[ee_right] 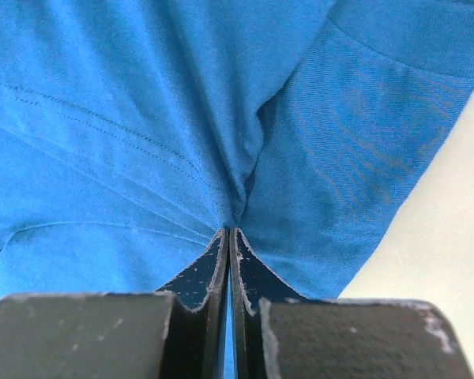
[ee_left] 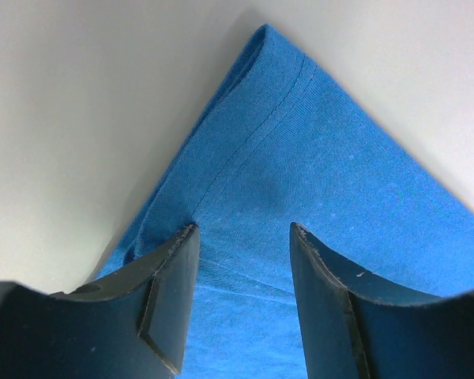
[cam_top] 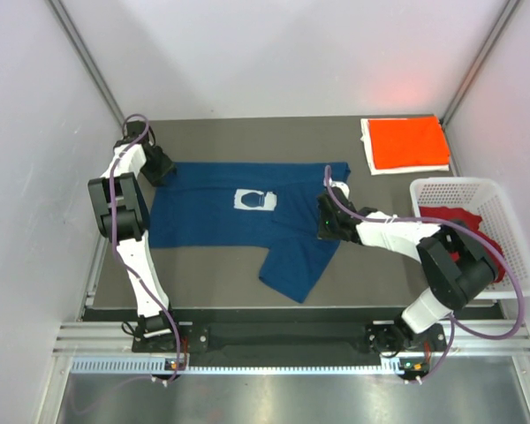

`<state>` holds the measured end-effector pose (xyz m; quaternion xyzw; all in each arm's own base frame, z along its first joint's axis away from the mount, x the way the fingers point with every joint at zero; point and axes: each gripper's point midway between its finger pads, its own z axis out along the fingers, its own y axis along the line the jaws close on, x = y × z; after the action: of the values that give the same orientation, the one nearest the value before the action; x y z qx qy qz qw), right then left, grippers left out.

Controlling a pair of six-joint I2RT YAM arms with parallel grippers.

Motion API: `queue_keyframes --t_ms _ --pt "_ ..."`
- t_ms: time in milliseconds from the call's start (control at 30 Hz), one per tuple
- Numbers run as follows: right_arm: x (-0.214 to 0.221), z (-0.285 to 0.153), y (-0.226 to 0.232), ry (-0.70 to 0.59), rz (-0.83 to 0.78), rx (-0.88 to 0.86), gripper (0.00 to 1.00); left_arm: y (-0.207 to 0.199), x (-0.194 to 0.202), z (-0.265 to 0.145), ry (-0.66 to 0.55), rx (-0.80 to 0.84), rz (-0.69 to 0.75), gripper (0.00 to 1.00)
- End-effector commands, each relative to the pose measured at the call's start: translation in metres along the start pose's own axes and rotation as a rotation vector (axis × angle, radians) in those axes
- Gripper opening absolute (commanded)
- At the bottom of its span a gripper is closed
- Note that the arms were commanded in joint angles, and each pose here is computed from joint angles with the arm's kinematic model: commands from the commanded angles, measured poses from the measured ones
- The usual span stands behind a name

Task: Fold and stack the t-shirts
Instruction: Fold the tshirt

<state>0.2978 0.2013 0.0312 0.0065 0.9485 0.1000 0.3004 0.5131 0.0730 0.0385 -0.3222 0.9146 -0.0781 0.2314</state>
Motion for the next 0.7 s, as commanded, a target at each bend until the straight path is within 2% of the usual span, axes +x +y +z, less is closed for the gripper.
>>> queue_keyframes --t_ms 0,100,133,233,300,467,667 --pt "-0.004 -0.008 0.007 -0.009 -0.020 -0.040 0.00 0.003 -0.007 -0.002 -0.010 -0.013 0.011 0.55" --pt "-0.002 -0.007 0.012 0.002 -0.009 -0.062 0.06 -0.004 -0.008 -0.010 -0.007 0.017 0.012 0.55" --pt "-0.004 -0.008 0.015 0.003 -0.001 -0.069 0.14 -0.007 -0.011 -0.017 -0.016 0.028 0.015 0.55" --pt "-0.007 -0.014 0.017 0.007 0.017 -0.066 0.31 -0.014 -0.015 -0.036 -0.027 0.043 0.026 0.57" --pt "-0.009 -0.022 0.014 0.009 0.033 -0.055 0.32 -0.015 -0.014 -0.047 -0.027 0.034 0.050 0.62" --pt "-0.012 -0.051 0.015 -0.008 0.080 -0.058 0.37 -0.003 0.001 -0.073 -0.022 -0.055 0.073 0.63" --pt "0.021 -0.086 0.033 0.000 0.100 -0.109 0.45 0.035 0.031 -0.106 -0.062 -0.176 0.034 0.63"
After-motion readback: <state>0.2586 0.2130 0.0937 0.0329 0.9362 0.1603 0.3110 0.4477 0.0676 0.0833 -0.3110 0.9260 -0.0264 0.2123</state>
